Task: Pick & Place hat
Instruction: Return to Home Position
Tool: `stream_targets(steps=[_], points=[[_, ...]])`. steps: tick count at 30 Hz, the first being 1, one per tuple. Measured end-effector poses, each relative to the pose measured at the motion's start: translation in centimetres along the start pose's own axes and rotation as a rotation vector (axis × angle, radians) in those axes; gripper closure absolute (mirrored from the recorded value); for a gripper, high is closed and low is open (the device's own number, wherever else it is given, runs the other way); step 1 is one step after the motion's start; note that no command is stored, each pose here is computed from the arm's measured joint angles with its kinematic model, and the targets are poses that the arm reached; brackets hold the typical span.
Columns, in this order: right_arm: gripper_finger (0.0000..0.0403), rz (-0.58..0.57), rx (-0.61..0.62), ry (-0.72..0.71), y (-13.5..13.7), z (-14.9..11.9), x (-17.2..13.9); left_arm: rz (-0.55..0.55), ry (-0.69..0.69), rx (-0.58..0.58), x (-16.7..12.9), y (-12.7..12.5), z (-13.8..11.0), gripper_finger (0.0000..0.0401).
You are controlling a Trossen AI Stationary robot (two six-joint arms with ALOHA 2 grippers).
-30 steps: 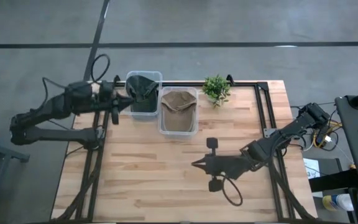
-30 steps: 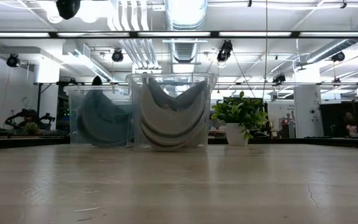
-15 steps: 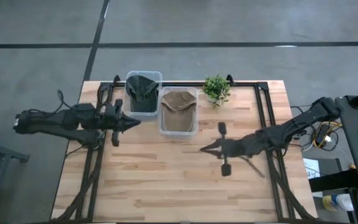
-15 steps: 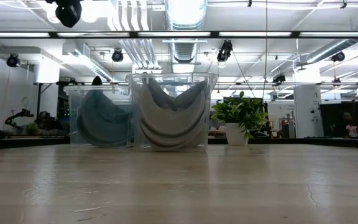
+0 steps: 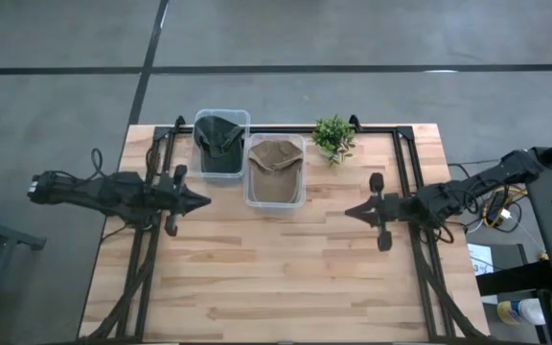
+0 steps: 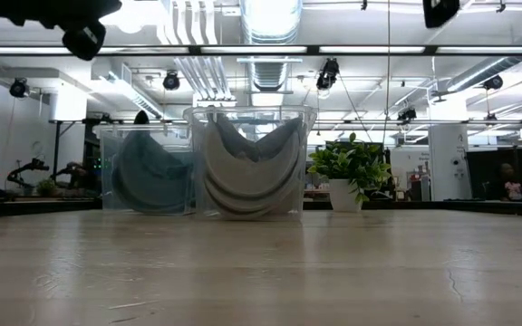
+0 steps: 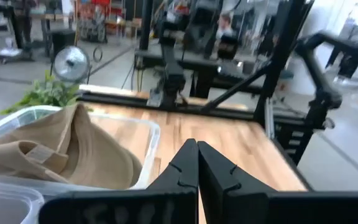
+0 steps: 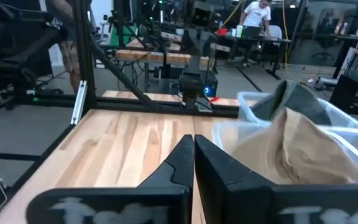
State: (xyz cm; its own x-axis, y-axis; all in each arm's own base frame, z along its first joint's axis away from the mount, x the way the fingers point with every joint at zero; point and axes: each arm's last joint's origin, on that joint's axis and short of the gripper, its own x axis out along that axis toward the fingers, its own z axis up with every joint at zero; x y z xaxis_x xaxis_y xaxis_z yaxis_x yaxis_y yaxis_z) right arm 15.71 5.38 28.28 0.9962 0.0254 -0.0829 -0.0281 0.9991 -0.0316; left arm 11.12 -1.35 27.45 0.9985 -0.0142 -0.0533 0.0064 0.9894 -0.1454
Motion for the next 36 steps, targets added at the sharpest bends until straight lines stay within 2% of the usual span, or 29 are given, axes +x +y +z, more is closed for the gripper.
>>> stream_targets(steps=[7, 13, 17, 21, 27, 32, 36], points=[[0.0395, -0.021, 0.021, 0.001, -0.9, -2.7, -1.5, -0.04, -0.066, 0.016, -1.1, 0.4, -2.4, 0.0401], [0.0395, -0.019, 0.003, -0.018, -1.2, -3.6, -2.2, -0.045, -0.122, 0.029, -2.2, 0.8, -4.0, 0.0401], [0.0395, 0.008, 0.003, -0.045, -1.3, -4.9, -2.5, -0.047, -0.131, 0.033, -2.5, 1.1, -5.5, 0.0401], [0.0395, 0.088, 0.009, -0.111, -1.1, -6.1, -2.6, -0.049, -0.108, 0.035, -2.3, 1.3, -6.8, 0.0401], [0.0395, 0.09, 0.005, -0.083, -1.2, -8.6, -2.5, -0.058, -0.083, 0.038, -2.0, 1.3, -7.6, 0.0401], [0.0395, 0.093, 0.007, -0.047, -1.5, -10.0, -2.7, -0.065, -0.078, 0.05, -2.6, 1.2, -6.4, 0.0401], [0.0395, 0.088, -0.005, -0.033, -2.1, -10.6, -3.1, -0.064, -0.067, 0.063, -2.7, 1.2, -6.4, 0.0401]])
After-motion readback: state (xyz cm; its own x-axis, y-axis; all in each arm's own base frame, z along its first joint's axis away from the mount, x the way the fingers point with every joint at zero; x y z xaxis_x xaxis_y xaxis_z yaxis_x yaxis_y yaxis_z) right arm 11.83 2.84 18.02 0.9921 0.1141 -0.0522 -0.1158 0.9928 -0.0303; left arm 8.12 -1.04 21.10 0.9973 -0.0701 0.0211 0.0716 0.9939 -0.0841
